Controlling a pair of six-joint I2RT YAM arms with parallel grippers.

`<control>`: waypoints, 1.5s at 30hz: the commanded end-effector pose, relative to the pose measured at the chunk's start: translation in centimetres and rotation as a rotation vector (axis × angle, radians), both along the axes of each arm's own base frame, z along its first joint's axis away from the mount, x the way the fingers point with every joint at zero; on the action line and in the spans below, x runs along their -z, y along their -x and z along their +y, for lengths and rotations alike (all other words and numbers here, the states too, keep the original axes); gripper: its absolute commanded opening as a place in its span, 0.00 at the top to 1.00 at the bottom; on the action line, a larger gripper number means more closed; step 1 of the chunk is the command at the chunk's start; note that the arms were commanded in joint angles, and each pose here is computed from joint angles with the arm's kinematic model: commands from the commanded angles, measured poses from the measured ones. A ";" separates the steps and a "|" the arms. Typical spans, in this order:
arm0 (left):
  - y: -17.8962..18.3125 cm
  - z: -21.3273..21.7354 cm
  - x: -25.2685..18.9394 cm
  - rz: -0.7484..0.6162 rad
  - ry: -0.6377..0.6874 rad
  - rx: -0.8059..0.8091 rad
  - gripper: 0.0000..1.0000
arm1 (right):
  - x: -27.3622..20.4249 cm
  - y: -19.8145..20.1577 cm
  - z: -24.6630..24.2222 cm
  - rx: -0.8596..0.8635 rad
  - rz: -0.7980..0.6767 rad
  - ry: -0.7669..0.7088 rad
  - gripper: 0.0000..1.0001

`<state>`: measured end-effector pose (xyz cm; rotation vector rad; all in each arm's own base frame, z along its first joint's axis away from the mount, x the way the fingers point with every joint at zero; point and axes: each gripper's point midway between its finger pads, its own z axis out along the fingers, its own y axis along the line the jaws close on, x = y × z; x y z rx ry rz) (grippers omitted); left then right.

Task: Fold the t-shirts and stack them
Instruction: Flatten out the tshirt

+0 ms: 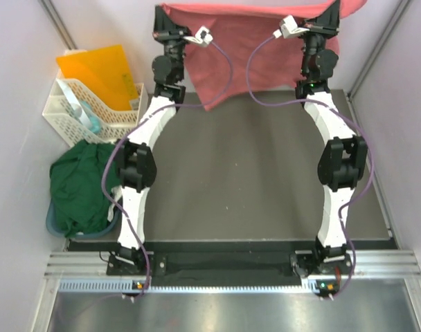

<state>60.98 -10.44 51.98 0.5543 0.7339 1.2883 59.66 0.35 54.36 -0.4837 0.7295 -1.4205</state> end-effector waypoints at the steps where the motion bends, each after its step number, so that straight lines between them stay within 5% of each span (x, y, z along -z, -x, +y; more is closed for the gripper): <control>1: 10.0 4.8 -9.1 -0.333 0.069 -0.037 1.00 | -4.9 10.1 -5.1 0.110 -0.155 -0.059 1.00; 3: 9.8 4.4 -5.2 -0.195 0.045 -0.007 1.00 | -0.4 9.6 -3.7 0.068 0.046 0.005 1.00; 4: 7.7 3.2 1.3 -0.019 -0.005 0.034 1.00 | 2.7 8.7 -2.3 0.054 0.149 0.027 1.00; 6: 9.7 3.2 3.5 0.074 0.002 0.084 1.00 | 6.5 8.3 -1.2 0.061 0.344 0.058 1.00; 7: 8.9 2.3 7.8 0.243 -0.002 0.129 1.00 | 8.5 8.3 -0.7 0.043 0.418 0.057 1.00; 13: 16.4 -0.1 30.0 0.930 -0.059 0.350 1.00 | 28.0 12.8 1.7 -0.173 1.113 -0.127 1.00; 16: 20.5 -1.0 35.2 1.096 -0.121 0.416 1.00 | 36.8 18.6 3.4 -0.256 1.453 -0.174 1.00; 21: 25.0 -0.5 39.5 1.370 -0.152 0.450 1.00 | 42.2 25.4 4.1 -0.314 1.752 -0.122 1.00; 26: 28.0 1.8 42.7 1.587 -0.333 0.369 1.00 | 44.6 29.2 4.3 -0.331 2.017 -0.084 0.96; 35: 31.5 7.2 46.9 1.792 -0.677 0.157 1.00 | 45.0 29.2 2.7 -0.250 2.171 0.115 0.87; 39: 30.6 7.6 47.1 1.794 -0.684 0.108 1.00 | 44.9 27.1 1.5 -0.143 2.137 0.164 0.47; 45: 28.7 6.5 46.3 1.798 -0.563 0.079 1.00 | 42.4 22.3 1.5 -0.098 1.810 -0.016 0.36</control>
